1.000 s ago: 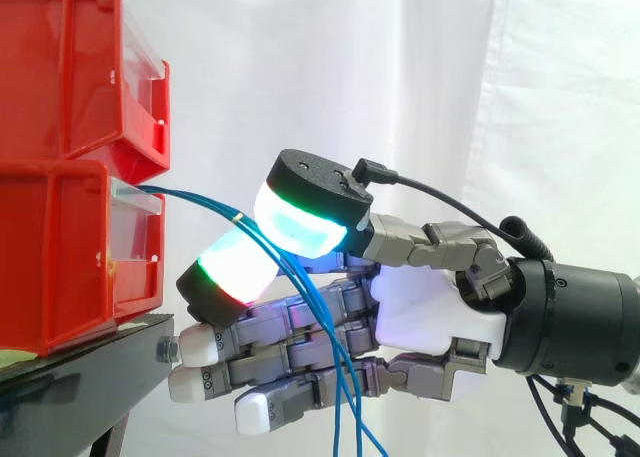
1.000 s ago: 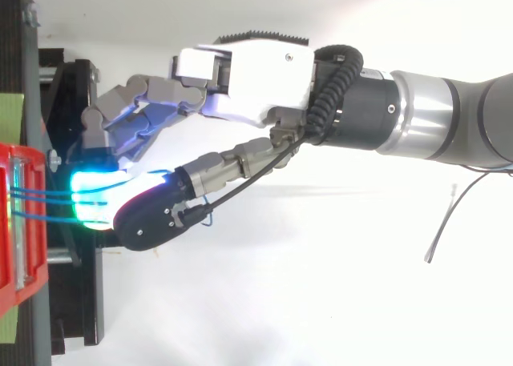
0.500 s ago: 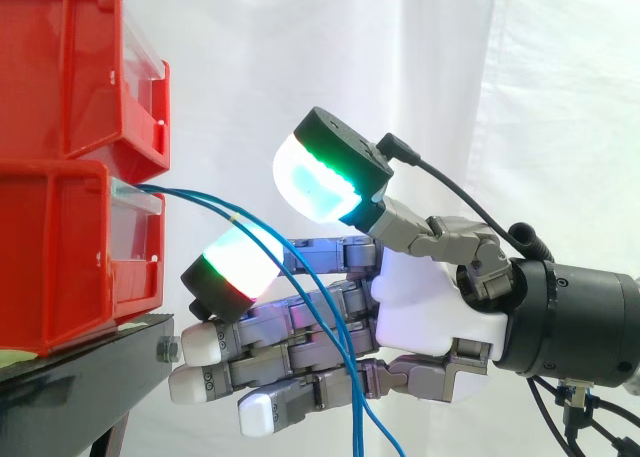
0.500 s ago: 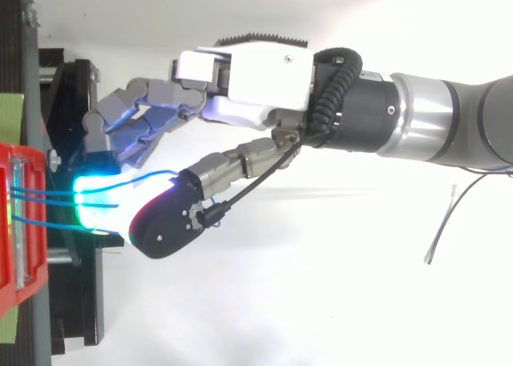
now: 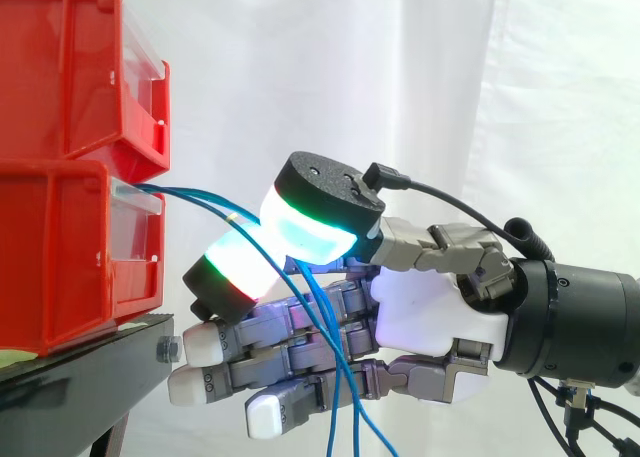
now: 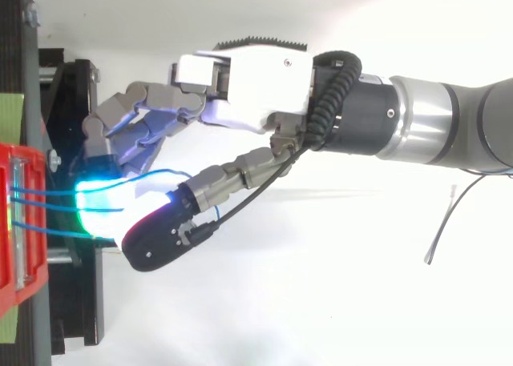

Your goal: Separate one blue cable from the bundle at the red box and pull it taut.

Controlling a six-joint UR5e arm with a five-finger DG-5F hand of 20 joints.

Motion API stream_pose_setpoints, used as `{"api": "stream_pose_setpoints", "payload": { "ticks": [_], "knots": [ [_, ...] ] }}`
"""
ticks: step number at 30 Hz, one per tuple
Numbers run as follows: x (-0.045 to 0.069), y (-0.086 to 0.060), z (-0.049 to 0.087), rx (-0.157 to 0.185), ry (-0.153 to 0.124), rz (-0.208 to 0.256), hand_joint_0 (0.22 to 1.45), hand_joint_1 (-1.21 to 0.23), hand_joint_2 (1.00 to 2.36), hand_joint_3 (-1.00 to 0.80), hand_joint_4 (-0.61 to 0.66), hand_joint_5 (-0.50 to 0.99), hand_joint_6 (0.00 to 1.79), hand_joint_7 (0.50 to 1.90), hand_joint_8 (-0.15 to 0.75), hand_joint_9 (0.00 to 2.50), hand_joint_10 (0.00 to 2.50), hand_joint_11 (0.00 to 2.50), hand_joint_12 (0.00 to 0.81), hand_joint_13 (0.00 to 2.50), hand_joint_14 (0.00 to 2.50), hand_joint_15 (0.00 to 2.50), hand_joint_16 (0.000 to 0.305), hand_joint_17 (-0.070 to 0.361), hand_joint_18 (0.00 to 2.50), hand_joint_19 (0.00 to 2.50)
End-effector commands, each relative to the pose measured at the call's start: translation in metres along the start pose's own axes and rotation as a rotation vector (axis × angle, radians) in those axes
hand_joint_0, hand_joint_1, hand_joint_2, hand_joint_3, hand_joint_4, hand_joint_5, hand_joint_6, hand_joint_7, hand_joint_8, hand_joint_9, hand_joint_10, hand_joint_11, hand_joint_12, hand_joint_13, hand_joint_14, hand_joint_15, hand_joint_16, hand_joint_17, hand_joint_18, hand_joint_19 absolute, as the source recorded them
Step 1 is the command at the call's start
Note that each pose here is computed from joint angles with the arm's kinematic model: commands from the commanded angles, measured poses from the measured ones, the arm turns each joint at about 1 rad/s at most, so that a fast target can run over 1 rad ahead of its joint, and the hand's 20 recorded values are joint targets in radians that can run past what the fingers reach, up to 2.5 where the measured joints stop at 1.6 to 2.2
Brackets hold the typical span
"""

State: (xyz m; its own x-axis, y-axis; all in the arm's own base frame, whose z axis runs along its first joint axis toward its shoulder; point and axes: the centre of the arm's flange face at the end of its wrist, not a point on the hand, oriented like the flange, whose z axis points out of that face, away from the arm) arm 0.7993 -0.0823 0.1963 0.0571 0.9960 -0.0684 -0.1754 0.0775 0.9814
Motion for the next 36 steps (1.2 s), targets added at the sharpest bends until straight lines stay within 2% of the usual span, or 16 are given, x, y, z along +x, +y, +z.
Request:
{"api": "stream_pose_setpoints", "payload": {
  "ticks": [1, 5, 8, 13, 15, 18, 20, 22, 25, 28, 33, 36],
  "knots": [
    [0.0003, 0.0000, 0.0000, 0.000, 0.000, 0.001, 0.68, -0.88, 1.02, -0.29, 0.19, -0.20, 0.88, 1.03, 0.357, 0.68, 0.01, 0.51, 0.378, 0.65, 0.01, 0.33, 0.051, 0.114, 0.80, 0.53],
    [0.0003, 0.0000, 0.0000, 0.000, 0.000, 0.006, 0.73, -0.91, 1.00, -0.48, 0.22, -0.20, 0.89, 1.04, 0.359, 0.69, 0.01, 0.53, 0.379, 0.67, 0.01, 0.32, 0.051, 0.115, 0.82, 0.50],
    [0.0003, 0.0000, 0.0000, 0.000, 0.000, 0.006, 0.72, -0.93, 1.00, -0.50, 0.22, -0.19, 0.89, 1.04, 0.354, 0.68, 0.01, 0.54, 0.377, 0.66, 0.01, 0.32, 0.051, 0.115, 0.83, 0.49],
    [0.0003, 0.0000, 0.0000, 0.000, 0.000, 0.008, 0.59, -0.90, 1.00, -0.50, 0.23, -0.19, 0.90, 1.03, 0.357, 0.69, 0.01, 0.54, 0.376, 0.67, 0.01, 0.33, 0.051, 0.115, 0.83, 0.50],
    [0.0003, -0.0002, -0.0002, 0.002, 0.000, 0.009, 0.54, -0.83, 1.00, -0.50, 0.24, -0.19, 0.89, 1.01, 0.363, 0.69, 0.01, 0.54, 0.383, 0.66, 0.01, 0.33, 0.053, 0.119, 0.84, 0.50],
    [0.0003, 0.0005, 0.0003, 0.000, 0.000, 0.017, 0.53, -0.65, 1.00, -0.50, 0.24, -0.18, 0.88, 0.99, 0.372, 0.71, 0.01, 0.52, 0.383, 0.67, 0.01, 0.33, 0.053, 0.120, 0.84, 0.52],
    [0.0003, 0.0005, 0.0003, 0.000, 0.000, 0.018, 0.53, -0.59, 1.00, -0.50, 0.23, -0.18, 0.87, 0.99, 0.375, 0.72, 0.01, 0.52, 0.386, 0.68, 0.01, 0.33, 0.053, 0.119, 0.85, 0.53],
    [0.0002, 0.0000, -0.0001, 0.005, 0.000, 0.021, 0.56, -0.51, 1.00, -0.50, 0.23, -0.18, 0.86, 1.00, 0.372, 0.73, 0.01, 0.51, 0.383, 0.69, 0.01, 0.34, 0.052, 0.117, 0.85, 0.56],
    [0.0004, -0.0003, -0.0004, 0.008, 0.002, 0.024, 0.62, -0.46, 1.00, -0.50, 0.21, -0.18, 0.85, 1.01, 0.371, 0.75, 0.01, 0.51, 0.374, 0.70, 0.01, 0.35, 0.051, 0.114, 0.84, 0.57],
    [0.0005, -0.0004, -0.0006, 0.009, 0.004, 0.023, 0.64, -0.50, 1.00, -0.45, 0.20, -0.17, 0.85, 1.01, 0.373, 0.75, 0.01, 0.52, 0.376, 0.70, 0.01, 0.36, 0.051, 0.114, 0.84, 0.58],
    [-0.0007, -0.0006, -0.0008, 0.011, 0.002, 0.021, 0.63, -0.69, 1.02, -0.29, 0.21, -0.18, 0.85, 1.06, 0.375, 0.72, 0.01, 0.53, 0.382, 0.68, 0.01, 0.36, 0.051, 0.116, 0.82, 0.59],
    [-0.0007, -0.0006, -0.0008, 0.011, 0.002, 0.021, 0.64, -0.76, 1.01, -0.30, 0.22, -0.19, 0.86, 1.05, 0.370, 0.70, 0.01, 0.54, 0.384, 0.67, 0.01, 0.36, 0.051, 0.115, 0.82, 0.58]
  ]
}}
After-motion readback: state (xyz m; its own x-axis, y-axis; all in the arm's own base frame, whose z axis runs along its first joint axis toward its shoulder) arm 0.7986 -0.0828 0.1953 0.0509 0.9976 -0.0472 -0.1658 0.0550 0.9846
